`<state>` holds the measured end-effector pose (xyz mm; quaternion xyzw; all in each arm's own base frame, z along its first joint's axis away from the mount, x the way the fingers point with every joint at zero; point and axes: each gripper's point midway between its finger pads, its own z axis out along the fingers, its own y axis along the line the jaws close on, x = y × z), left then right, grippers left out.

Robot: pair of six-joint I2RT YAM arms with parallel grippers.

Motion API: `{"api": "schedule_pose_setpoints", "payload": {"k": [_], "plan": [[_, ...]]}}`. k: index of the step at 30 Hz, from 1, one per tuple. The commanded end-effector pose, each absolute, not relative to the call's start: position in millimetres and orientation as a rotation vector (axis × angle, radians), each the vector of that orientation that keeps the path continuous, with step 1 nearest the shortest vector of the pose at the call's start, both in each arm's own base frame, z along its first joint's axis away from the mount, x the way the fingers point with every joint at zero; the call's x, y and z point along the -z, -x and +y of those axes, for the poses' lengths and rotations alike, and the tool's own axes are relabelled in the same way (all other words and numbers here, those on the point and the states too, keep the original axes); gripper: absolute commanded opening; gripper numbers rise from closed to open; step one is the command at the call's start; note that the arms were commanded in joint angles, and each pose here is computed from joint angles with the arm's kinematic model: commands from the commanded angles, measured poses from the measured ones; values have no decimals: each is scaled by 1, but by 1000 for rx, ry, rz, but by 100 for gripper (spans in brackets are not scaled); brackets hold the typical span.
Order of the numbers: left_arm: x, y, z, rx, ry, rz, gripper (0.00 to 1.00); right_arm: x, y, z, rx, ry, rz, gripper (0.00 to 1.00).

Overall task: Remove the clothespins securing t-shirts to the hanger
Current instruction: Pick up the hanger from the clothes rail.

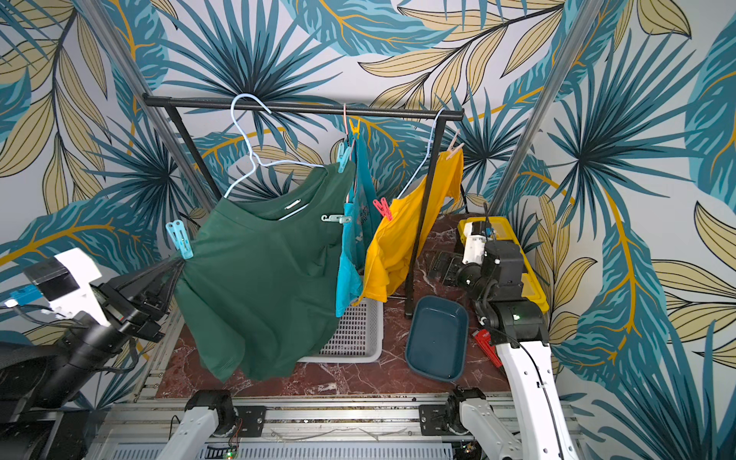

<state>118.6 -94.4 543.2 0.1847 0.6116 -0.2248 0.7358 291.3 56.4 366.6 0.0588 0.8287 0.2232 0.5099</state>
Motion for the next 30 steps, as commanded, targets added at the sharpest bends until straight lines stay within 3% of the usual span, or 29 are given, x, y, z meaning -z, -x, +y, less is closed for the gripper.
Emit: {"api": "schedule_pose_setpoints", "payload": {"k": [1,10,14,30], "plan": [[-542,-107,-98,476,-451,1277,0,-387,-283,81,-724,-103,1988,99],[-501,-122,-96,496,-423,1376,0,-477,-272,117,-962,21,1854,99],[-510,-130,-78,450,-285,1355,0,-504,-269,136,-994,105,1805,99],[-527,-112,-38,302,-71,1232,0,-472,-298,149,-946,107,1872,99]]}}
